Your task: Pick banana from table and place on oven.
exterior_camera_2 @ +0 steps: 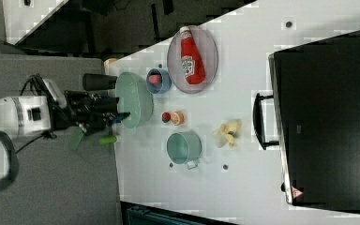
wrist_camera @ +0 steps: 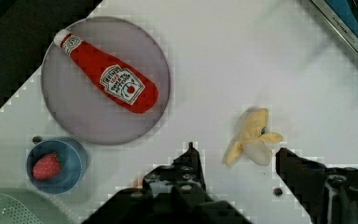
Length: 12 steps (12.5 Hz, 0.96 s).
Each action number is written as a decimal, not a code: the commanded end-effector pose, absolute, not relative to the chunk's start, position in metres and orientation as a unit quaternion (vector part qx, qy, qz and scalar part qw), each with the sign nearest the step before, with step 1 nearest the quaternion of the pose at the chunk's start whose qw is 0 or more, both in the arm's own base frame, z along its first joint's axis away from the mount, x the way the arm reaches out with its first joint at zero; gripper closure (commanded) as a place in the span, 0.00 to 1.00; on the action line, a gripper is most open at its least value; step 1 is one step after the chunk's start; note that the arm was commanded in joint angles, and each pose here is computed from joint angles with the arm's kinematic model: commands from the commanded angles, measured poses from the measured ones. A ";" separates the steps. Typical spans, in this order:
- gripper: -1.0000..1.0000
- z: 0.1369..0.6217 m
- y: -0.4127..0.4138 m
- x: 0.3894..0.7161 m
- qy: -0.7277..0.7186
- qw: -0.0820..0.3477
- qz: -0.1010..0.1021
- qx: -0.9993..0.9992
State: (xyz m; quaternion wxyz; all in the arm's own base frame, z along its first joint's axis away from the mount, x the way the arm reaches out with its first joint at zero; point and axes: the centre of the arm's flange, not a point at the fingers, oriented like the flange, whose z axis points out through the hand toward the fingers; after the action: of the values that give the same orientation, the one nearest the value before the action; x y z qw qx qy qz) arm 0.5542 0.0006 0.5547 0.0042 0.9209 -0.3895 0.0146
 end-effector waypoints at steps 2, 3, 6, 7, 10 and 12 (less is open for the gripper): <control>0.10 0.597 -0.018 0.406 -0.443 0.005 0.006 0.896; 0.00 0.597 -0.018 0.406 -0.443 0.006 0.005 0.896; 0.00 0.589 -0.018 0.411 -0.443 0.007 0.001 0.896; 0.00 0.582 -0.018 0.416 -0.443 0.007 0.003 0.896; 0.00 0.541 -0.018 0.440 -0.442 0.006 0.006 0.897; 0.00 0.499 -0.019 0.456 -0.441 0.007 0.003 0.897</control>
State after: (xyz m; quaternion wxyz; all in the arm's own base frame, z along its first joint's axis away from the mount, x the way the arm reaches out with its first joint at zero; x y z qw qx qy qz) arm 0.4580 -0.0147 0.5448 -0.0162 0.9082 -0.4154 0.0481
